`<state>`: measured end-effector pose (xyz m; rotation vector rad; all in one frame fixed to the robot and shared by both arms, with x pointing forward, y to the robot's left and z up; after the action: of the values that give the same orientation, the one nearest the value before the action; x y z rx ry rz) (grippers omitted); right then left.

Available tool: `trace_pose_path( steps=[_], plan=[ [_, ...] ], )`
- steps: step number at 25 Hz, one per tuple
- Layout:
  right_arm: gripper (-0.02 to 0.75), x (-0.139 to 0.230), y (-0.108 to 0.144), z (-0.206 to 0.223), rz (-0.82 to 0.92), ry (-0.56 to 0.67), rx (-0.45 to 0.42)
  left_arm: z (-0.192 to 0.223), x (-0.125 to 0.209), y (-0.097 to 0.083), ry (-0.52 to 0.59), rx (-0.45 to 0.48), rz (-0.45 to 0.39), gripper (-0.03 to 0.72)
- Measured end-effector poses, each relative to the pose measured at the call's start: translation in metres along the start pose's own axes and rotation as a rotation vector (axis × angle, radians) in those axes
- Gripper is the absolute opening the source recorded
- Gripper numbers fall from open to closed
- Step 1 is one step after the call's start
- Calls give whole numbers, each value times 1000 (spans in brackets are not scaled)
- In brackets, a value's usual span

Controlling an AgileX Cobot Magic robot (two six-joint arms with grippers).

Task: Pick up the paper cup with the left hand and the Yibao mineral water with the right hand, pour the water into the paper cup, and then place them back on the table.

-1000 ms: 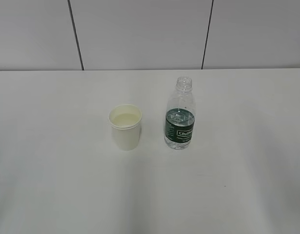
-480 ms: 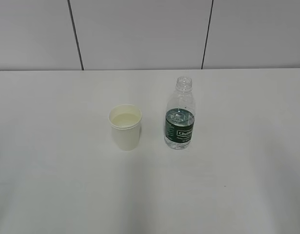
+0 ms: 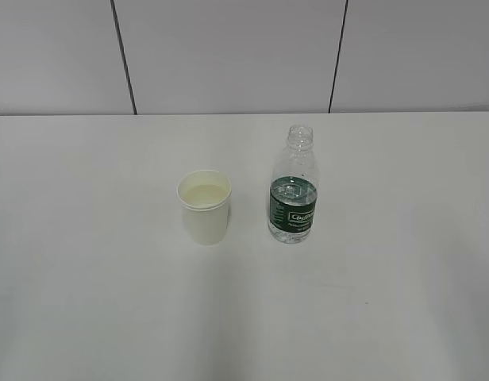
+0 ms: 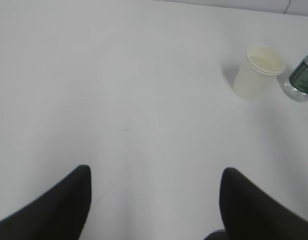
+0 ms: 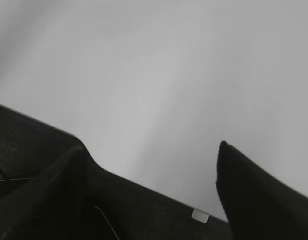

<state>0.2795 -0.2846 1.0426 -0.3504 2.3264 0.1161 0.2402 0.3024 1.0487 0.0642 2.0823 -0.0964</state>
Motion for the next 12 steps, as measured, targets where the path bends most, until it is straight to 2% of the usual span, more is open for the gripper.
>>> trace_pose_path(
  steps=[4, 12],
  plan=[
    [593, 11, 1, -5, 14, -22, 5, -1, 0, 0, -7, -35, -20, 529],
    [593, 25, 1, -22, 52, -165, 37, -4, 2, 0, -28, -39, -22, 529]
  ],
)
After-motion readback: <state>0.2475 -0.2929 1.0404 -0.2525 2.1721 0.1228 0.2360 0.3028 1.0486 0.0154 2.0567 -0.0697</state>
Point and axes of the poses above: a point on each arm's last joint axis where the gripper is mounted, z pointing out along that axis toward the gripper, y along the wrist's bending axis when the last joint is at zero, x = y × z, the point moved 1 cm from there along z, pointing out along that axis toward the gripper, and after that the axes turned 5 degrees about z, right-handed, at the moved point
